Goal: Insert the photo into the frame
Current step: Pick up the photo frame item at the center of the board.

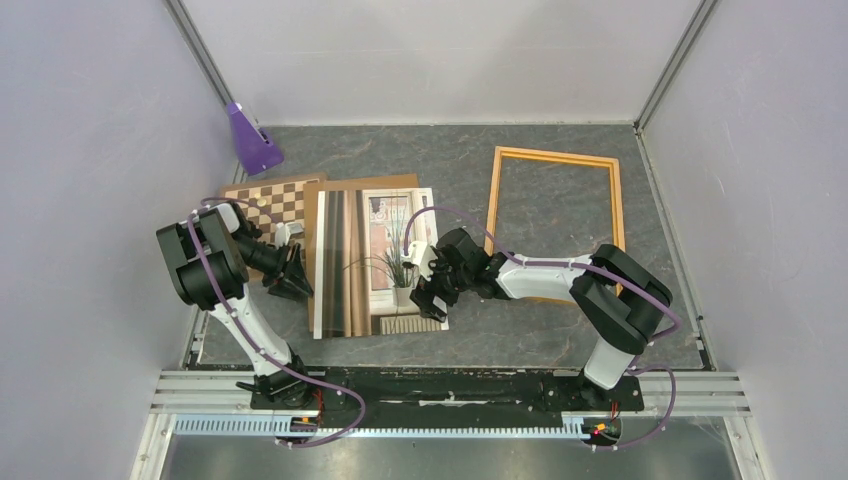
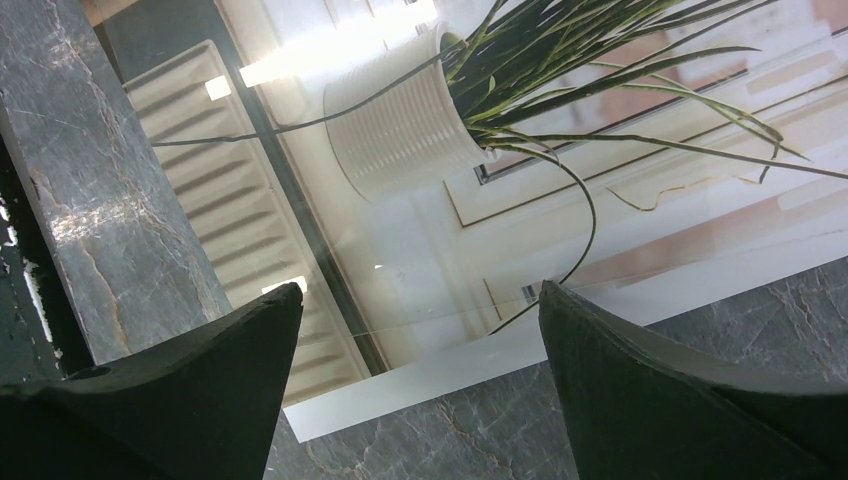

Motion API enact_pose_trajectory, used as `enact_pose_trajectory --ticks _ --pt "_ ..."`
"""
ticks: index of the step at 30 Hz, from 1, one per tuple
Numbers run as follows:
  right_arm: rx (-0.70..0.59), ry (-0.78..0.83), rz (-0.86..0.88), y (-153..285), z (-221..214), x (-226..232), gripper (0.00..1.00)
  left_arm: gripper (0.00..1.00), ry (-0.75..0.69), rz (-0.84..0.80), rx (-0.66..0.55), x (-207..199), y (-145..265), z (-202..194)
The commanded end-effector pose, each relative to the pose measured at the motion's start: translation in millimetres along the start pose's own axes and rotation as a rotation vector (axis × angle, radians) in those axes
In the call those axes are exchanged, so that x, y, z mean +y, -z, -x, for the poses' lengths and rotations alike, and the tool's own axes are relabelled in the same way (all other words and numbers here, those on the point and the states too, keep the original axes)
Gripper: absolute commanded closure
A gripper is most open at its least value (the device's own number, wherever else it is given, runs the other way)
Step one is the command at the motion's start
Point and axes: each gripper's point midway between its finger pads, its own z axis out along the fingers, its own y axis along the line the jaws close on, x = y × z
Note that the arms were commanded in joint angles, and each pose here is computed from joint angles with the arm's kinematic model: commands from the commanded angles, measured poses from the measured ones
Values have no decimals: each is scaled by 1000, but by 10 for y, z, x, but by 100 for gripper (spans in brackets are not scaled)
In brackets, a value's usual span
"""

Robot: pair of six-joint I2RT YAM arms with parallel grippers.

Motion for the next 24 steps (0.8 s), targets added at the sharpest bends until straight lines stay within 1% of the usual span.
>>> enact_pose_trajectory --ticks 1,5,10,13,19,24 --pt "16 -8 18 -64 -69 42 8 42 1 19 -19 60 9 48" --pt "16 -8 20 -66 -72 46 9 39 -7 36 -25 87 26 54" --pt "14 -7 20 -66 -59 42 8 39 -17 -2 -18 25 11 34" --pt "14 -5 16 -66 -60 36 8 42 -36 -35 -16 -43 10 5" --pt "15 -6 16 -64 -61 35 9 53 -55 -52 -7 -128 42 -58" --pt "15 -4 14 -63 -60 31 9 58 -74 -55 -21 -218 121 -48"
